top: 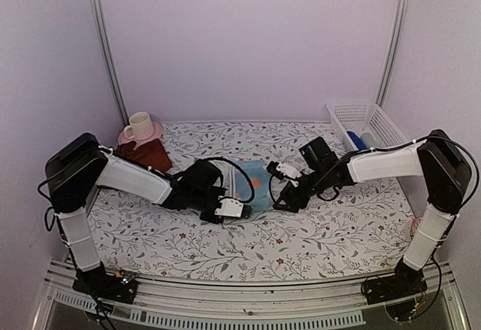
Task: Roll the towels
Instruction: Roll the towel at the center of the board.
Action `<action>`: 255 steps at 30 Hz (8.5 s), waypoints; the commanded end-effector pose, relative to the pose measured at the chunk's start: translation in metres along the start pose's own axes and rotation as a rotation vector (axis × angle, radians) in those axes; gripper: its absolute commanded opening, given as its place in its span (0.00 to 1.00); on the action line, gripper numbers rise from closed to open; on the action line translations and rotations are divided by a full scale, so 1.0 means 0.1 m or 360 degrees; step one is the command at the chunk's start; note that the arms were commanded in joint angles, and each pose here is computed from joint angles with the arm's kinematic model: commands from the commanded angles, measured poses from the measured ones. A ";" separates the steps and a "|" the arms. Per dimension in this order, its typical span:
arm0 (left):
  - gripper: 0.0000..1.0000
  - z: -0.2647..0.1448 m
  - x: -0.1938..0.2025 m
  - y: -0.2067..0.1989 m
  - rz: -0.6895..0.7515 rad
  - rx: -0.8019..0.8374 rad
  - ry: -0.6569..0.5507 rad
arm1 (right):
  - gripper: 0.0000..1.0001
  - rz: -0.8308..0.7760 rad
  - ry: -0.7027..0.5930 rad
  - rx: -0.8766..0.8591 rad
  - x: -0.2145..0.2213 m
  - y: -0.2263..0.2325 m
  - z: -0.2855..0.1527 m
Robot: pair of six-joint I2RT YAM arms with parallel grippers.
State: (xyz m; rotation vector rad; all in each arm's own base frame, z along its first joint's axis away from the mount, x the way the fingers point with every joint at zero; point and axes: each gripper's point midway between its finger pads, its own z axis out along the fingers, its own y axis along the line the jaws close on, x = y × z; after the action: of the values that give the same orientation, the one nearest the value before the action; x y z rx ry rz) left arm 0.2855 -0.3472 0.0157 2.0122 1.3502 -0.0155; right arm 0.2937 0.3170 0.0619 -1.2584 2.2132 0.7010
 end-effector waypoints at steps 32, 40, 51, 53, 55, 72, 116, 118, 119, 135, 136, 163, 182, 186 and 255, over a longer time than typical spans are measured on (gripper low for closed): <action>0.00 -0.13 0.20 -0.39 -0.0614 0.0910 -0.0105 | 0.61 -0.1447 -0.0029 0.0682 -0.23 0.29 0.56; 0.00 -0.14 0.21 -0.37 -0.0649 0.0934 -0.0118 | 0.38 -0.1447 0.0006 0.0644 -0.22 0.30 0.61; 0.00 -0.19 0.20 -0.33 -0.0679 0.0950 -0.0154 | 0.15 -0.1364 0.0110 0.0572 -0.11 0.28 0.72; 0.03 -0.20 0.20 -0.31 -0.0682 0.0930 -0.0161 | 0.13 -0.1324 0.0147 0.0518 -0.07 0.31 0.75; 0.07 -0.21 0.22 -0.29 -0.0687 0.0907 -0.0158 | 0.12 -0.1277 0.0166 0.0457 -0.05 0.36 0.78; 0.62 -0.49 0.26 0.15 -0.0690 0.0469 -0.0195 | 0.09 -0.0871 0.0362 -0.0112 0.06 0.70 0.79; 0.54 -0.52 0.07 -0.09 0.0409 -0.0531 -0.0226 | 0.14 0.0216 0.0508 -0.0787 0.08 0.23 0.89; 0.54 -0.47 0.10 -0.11 0.0439 -0.0529 -0.0201 | 0.15 0.0226 0.0502 -0.0793 0.07 0.21 0.89; 0.54 -0.45 0.10 -0.12 0.0453 -0.0531 -0.0191 | 0.15 0.0228 0.0501 -0.0792 0.07 0.20 0.90; 0.48 -0.26 0.29 -0.14 0.0594 -0.0640 -0.0053 | 0.15 0.0245 0.0504 -0.0810 0.07 0.19 0.96; 0.47 -0.25 0.29 -0.15 0.0594 -0.0631 -0.0053 | 0.15 0.0249 0.0505 -0.0808 0.08 0.18 0.96; 0.00 -0.07 0.34 -0.41 0.0741 -0.0538 0.0002 | 0.20 0.0247 0.0489 -0.0816 0.03 0.16 0.92; 0.00 -0.22 0.14 -0.43 0.0123 0.0036 -0.0133 | 0.52 -0.0314 0.0216 -0.0327 -0.29 0.39 0.20; 0.00 -0.22 0.16 -0.38 0.0025 0.0137 -0.0120 | 0.55 -0.0567 0.0123 -0.0147 -0.28 0.53 0.16; 0.76 -0.74 0.36 0.54 -0.0587 0.0025 -0.0292 | 0.10 -0.1224 0.0273 0.0243 -0.07 0.75 0.91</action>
State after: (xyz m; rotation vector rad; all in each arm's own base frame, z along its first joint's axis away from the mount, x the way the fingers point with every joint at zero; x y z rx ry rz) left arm 0.2979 -0.2904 0.0608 1.8407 1.6912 -0.4885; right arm 0.2670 0.4132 0.0276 -1.8736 1.5396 -0.0140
